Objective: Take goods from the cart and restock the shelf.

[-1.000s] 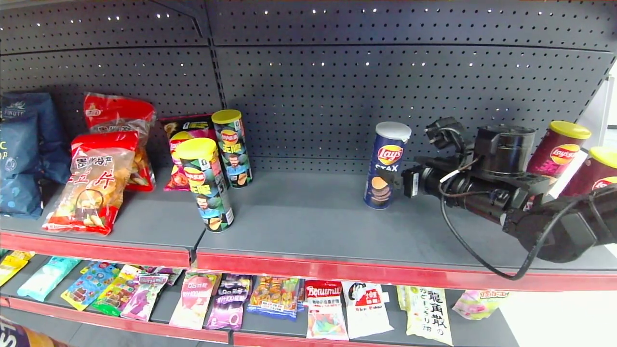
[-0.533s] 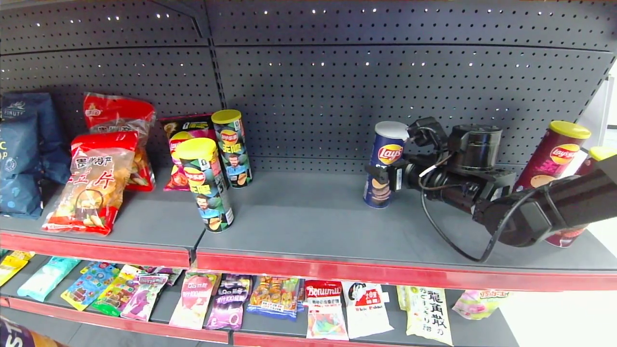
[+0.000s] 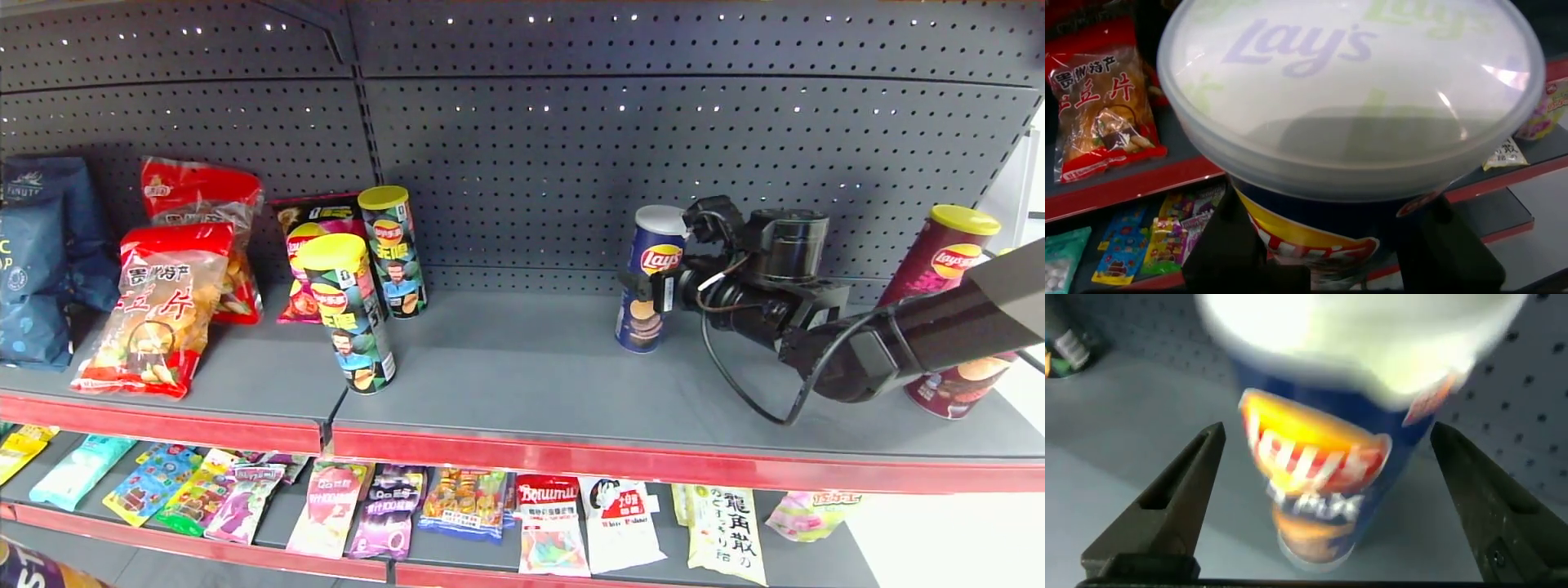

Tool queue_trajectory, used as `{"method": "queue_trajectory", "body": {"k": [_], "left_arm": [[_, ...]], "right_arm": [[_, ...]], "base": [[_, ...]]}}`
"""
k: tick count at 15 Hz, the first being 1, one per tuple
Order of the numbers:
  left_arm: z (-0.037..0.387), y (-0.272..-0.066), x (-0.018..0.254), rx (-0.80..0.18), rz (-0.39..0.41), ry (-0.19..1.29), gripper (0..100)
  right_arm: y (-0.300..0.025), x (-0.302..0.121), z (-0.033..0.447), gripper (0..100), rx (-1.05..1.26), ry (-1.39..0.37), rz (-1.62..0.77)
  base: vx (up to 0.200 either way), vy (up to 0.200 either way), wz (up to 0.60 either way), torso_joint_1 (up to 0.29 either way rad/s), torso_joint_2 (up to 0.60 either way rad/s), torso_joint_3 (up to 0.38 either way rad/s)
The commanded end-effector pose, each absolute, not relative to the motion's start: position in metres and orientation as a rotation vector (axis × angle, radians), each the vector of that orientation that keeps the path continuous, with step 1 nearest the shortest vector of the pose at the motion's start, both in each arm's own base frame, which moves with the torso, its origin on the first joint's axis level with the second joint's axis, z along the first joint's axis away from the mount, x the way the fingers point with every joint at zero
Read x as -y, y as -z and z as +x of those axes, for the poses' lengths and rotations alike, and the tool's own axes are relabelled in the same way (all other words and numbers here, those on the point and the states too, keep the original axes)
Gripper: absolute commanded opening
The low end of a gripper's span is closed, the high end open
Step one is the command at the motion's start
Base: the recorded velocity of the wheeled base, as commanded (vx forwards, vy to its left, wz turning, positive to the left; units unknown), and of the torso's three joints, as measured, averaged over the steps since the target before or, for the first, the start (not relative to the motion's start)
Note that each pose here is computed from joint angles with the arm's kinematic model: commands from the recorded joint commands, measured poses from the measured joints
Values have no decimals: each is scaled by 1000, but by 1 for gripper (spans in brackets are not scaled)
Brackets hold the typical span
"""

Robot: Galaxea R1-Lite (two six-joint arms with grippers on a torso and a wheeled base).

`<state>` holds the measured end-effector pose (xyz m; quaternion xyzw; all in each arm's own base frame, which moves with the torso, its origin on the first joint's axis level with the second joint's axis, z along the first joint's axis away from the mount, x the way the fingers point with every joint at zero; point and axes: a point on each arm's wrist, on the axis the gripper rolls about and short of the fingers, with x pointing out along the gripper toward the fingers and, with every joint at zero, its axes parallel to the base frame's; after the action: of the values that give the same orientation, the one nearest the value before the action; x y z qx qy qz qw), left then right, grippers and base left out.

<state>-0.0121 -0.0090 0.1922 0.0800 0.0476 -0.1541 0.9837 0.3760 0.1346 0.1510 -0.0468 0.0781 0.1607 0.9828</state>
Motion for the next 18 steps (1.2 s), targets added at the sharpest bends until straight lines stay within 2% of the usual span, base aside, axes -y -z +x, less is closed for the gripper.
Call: {"method": "queue_trajectory", "body": {"k": [1, 12, 13, 18], "left_arm": [[-11, -191, 9, -100, 160, 310, 0], [-10, -191, 9, -108, 158, 311, 0], [-10, -191, 9, -108, 158, 311, 0], [-10, -191, 9, -108, 158, 311, 0]], "right_arm": [[-150, -134, 387, 100, -145, -311, -91], [-150, -134, 393, 100, -136, -301, -81], [-145, -135, 394, 0, -145, -291, -73], [-148, -142, 389, 0, -141, -302, -73]], "base": [[0, 0, 0, 0, 0, 0], [0, 0, 0, 0, 0, 0], [0, 0, 0, 0, 0, 0], [0, 0, 0, 0, 0, 0]]}}
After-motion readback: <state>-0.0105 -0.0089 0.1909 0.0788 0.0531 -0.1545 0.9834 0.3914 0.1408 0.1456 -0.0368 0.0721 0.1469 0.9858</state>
